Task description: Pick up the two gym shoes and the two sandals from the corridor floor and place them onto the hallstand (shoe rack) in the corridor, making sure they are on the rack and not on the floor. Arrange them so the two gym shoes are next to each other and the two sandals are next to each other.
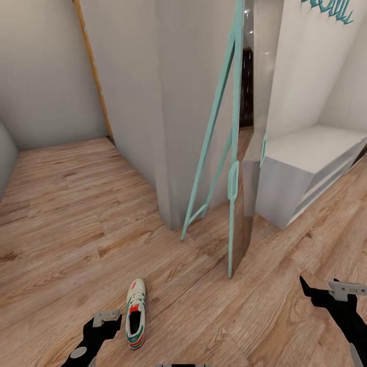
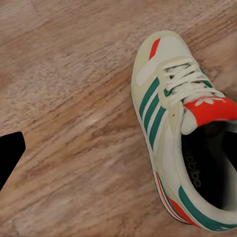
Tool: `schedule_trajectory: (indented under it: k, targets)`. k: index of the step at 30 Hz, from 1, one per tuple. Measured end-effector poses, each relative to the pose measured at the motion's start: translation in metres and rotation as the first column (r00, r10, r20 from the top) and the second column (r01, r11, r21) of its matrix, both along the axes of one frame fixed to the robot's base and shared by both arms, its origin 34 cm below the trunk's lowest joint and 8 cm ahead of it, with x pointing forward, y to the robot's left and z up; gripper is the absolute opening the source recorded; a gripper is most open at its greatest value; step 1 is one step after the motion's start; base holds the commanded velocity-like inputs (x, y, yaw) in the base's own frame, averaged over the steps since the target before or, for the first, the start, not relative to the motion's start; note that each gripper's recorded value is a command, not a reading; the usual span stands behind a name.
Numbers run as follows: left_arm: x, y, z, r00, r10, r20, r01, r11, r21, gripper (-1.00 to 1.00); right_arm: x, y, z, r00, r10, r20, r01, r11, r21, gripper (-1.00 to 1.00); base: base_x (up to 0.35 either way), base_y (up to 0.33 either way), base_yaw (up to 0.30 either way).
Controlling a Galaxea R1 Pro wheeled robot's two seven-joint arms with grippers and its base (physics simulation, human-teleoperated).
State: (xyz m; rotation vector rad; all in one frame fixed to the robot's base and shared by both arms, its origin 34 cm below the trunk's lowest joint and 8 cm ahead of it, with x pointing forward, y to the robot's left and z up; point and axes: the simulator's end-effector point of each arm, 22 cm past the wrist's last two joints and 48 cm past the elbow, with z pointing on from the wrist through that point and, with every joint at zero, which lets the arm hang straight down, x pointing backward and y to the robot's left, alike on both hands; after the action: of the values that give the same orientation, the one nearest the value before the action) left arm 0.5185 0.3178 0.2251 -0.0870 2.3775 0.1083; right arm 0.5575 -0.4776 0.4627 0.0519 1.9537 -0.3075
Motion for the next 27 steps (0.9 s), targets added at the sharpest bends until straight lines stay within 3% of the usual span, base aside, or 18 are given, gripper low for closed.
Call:
schedule_trajectory:
  k: [14, 27]
  targets:
    - [0.0001, -0.0005, 0.0001, 1.000, -0.001, 0.001, 0.001, 1.000, 0.000, 1.00, -0.0002, -0.0005, 0.0001, 1.000, -0.001, 0.000, 0.001, 1.000, 0.000, 1.00, 0.000, -0.177, 0.000]
    - [0.0001, 0.0001, 0.0001, 1.000, 0.001, 0.001, -0.001, 1.000, 0.000, 1.00, -0.0006, -0.0006, -0.0011, 1.000, -0.002, -0.003, 0.002, 1.000, 0.000, 1.00, 0.000, -0.059, 0.000]
